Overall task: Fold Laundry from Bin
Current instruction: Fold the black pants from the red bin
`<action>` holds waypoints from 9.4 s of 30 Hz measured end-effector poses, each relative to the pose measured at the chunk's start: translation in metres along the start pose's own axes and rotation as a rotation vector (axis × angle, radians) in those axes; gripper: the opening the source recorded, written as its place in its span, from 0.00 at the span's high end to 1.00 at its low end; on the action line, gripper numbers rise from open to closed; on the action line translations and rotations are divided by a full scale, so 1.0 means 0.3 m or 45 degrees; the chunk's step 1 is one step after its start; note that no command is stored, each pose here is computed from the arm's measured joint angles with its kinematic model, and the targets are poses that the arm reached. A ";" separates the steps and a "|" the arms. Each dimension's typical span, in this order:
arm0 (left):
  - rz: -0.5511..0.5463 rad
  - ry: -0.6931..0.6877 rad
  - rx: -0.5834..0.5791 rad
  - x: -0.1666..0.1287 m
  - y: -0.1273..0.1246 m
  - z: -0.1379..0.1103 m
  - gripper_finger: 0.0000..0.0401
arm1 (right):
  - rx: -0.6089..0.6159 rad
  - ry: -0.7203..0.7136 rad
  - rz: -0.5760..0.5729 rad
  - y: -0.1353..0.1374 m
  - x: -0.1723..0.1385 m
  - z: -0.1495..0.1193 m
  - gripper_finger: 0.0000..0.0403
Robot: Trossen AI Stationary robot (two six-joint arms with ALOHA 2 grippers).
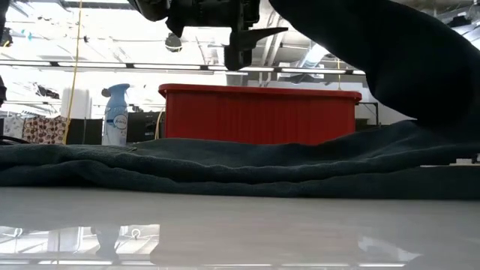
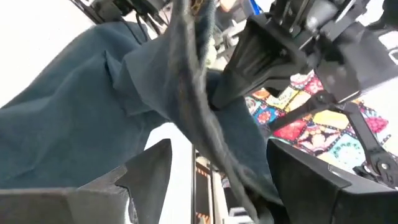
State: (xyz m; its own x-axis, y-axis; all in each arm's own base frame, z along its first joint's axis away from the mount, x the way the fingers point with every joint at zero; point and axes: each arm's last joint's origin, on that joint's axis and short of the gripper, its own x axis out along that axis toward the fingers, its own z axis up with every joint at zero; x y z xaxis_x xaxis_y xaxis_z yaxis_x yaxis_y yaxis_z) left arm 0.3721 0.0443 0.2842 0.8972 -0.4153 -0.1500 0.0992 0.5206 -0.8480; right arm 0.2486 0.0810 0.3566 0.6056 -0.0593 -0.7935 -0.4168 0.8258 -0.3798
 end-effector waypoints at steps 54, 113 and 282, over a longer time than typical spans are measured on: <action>0.261 0.097 -0.093 -0.323 -0.171 -0.018 1.00 | 0.910 0.416 -0.315 0.164 0.119 -0.011 0.37; 0.948 0.657 -0.235 -0.450 -0.168 -0.267 1.00 | 0.996 0.148 -0.083 -0.193 0.320 0.017 0.96; 1.135 0.287 -0.674 -0.535 -0.237 -0.294 1.00 | 0.771 -0.660 -0.311 -0.437 0.660 0.121 0.95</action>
State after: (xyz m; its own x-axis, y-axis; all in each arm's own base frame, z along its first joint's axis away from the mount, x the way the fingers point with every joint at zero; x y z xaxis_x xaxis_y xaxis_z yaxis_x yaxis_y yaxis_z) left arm 0.1831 0.0081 0.3239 0.4475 -0.2008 -0.8714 -0.8040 0.3364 -0.4904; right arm 0.4477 -0.0187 0.2665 0.9286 -0.1328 -0.3464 0.1139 0.9907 -0.0745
